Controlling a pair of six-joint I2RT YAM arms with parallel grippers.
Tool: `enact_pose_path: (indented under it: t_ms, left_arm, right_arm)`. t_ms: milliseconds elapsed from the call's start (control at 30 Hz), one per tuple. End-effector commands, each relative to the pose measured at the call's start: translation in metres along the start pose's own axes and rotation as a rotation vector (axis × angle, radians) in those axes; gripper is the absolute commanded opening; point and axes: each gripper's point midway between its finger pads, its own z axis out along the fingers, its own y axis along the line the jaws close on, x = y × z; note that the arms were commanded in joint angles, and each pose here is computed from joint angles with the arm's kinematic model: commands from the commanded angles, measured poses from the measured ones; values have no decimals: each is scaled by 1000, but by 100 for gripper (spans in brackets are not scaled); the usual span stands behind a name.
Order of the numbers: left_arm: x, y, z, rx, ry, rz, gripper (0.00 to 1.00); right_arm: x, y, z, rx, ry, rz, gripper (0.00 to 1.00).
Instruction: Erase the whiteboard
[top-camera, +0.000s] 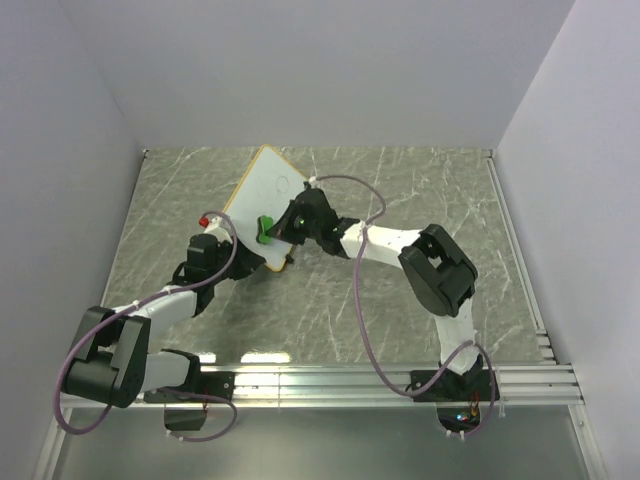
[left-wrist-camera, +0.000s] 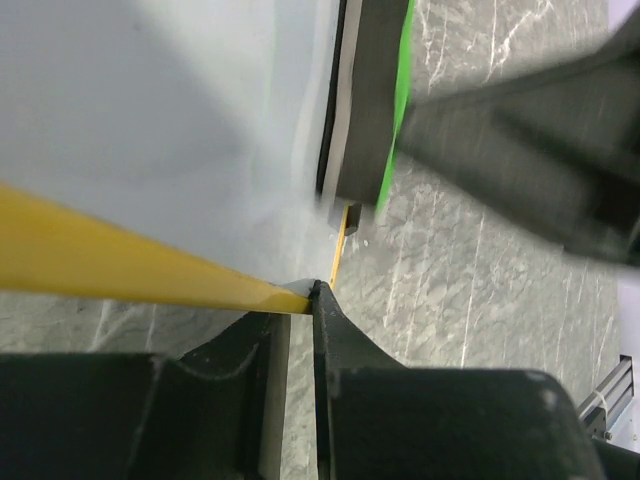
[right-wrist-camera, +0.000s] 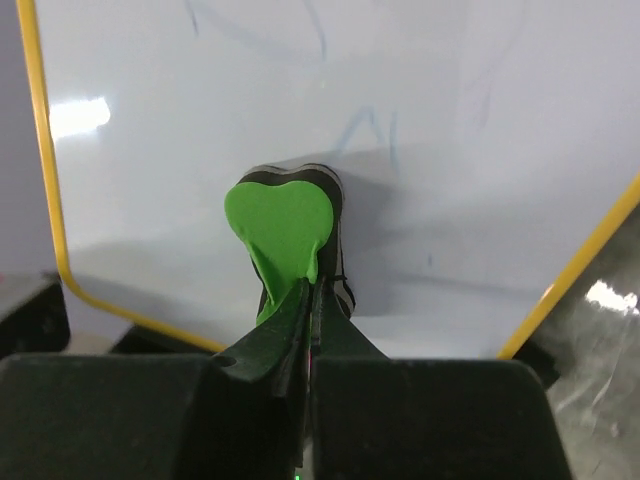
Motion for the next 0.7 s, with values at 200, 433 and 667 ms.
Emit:
enact_pose_path:
  t_ms: [200,433,667]
  left_arm:
    - [24,-24,-2,102,89,76,0]
    - [27,-26,-2,105,98,89,0]
    - [26,-28,-2,113,94,99,0]
  right_arm:
    - [-49,-53,27,165,-48,2,0]
    - [-55,-63,38,188,-51,51,0]
    - [-29,-31,33,83,-5,5,0]
